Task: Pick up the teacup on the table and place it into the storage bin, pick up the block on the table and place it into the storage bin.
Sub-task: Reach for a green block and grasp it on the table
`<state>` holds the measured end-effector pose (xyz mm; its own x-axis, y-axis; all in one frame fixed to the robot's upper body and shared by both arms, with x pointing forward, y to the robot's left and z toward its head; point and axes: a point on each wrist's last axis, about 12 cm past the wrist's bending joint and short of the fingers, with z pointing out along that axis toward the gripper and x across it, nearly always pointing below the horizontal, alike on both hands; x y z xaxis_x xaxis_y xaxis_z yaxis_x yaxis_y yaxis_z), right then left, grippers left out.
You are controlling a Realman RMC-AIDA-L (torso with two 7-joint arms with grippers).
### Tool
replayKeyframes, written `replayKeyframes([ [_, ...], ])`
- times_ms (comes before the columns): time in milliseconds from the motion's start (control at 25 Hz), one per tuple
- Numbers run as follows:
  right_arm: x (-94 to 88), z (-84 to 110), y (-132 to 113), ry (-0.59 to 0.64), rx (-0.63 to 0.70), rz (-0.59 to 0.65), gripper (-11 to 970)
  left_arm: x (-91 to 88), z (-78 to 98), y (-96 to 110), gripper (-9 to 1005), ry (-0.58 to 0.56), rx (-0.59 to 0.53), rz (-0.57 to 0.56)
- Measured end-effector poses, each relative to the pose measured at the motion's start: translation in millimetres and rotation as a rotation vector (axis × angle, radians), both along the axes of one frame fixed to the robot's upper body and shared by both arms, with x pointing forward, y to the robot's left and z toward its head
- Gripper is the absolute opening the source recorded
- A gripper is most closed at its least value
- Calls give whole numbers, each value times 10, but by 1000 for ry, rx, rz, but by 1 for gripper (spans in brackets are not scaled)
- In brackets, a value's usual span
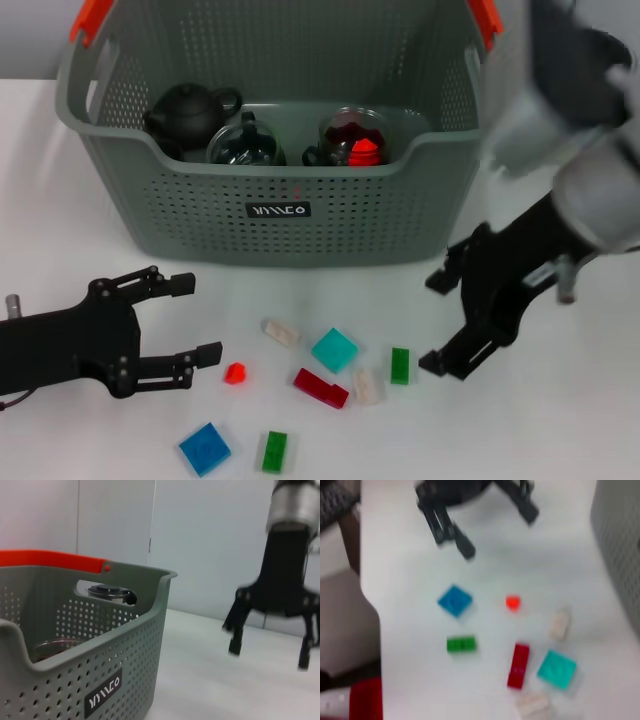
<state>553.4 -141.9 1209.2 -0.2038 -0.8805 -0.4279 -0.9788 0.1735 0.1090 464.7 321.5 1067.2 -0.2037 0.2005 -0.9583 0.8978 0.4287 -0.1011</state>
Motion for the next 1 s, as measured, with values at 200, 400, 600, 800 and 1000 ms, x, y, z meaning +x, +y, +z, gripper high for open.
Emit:
replayKeyframes([
  [200, 101, -246, 214, -33, -95, 26, 946, 7, -5, -18, 877, -2, -8, 3],
  [400, 158, -427, 402, -80, -133, 54, 946, 1, -25, -39, 878, 5, -21, 8],
  [600, 156, -516, 493, -126, -178, 85, 947, -18, -44, -55, 878, 11, -27, 13],
  [800, 146, -572, 537, -130, -204, 103, 945, -25, -47, -54, 878, 16, -31, 17],
  [1000, 65, -685, 618, -141, -236, 126, 942, -25, -48, -58, 878, 17, -33, 18],
])
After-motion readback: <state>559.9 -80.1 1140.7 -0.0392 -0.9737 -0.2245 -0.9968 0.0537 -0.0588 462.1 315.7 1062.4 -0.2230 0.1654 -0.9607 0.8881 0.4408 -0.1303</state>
